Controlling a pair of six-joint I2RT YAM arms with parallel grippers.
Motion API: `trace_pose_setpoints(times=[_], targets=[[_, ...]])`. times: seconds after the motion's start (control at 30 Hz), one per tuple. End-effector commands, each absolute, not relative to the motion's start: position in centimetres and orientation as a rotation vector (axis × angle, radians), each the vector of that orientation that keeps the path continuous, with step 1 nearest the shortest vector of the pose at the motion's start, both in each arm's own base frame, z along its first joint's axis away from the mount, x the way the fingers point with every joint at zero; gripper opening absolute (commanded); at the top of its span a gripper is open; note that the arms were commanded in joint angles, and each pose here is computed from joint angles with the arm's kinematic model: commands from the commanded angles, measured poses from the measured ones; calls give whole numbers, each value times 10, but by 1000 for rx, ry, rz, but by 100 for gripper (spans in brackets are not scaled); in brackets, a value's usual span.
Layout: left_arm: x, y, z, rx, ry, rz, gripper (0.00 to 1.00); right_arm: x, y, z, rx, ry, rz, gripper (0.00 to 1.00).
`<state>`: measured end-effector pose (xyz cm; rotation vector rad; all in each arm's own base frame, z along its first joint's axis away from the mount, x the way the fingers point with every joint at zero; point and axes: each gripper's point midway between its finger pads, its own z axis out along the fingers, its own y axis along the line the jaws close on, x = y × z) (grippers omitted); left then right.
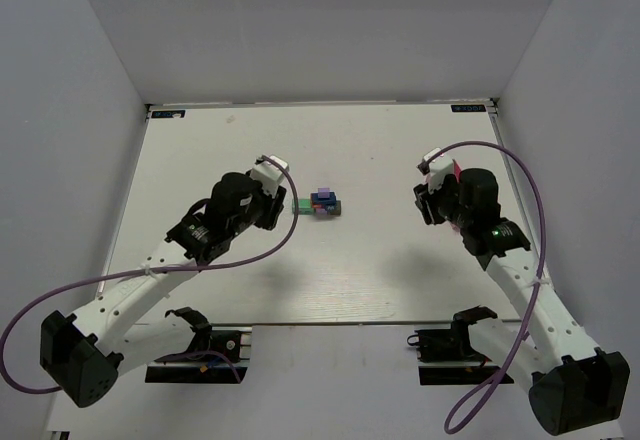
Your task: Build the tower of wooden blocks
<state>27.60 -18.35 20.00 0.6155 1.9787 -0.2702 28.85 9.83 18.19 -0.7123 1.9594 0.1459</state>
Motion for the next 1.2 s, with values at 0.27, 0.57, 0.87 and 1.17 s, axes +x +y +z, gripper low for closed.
trace_pose_setpoints(times=[0.27, 0.57, 0.87, 1.17], targets=[[276, -166, 199, 589, 1971, -185, 95, 286, 107, 186, -780, 1895, 180, 90], [274, -168, 206, 607, 1956, -202, 100, 289, 106, 193, -729, 1888, 178, 90], [262, -178, 221, 676, 1872, -292, 100, 282, 113, 214, -682, 1800, 236, 90], [261, -179, 221, 691, 1867, -296, 100, 285, 107, 217, -704, 1780, 173, 90]])
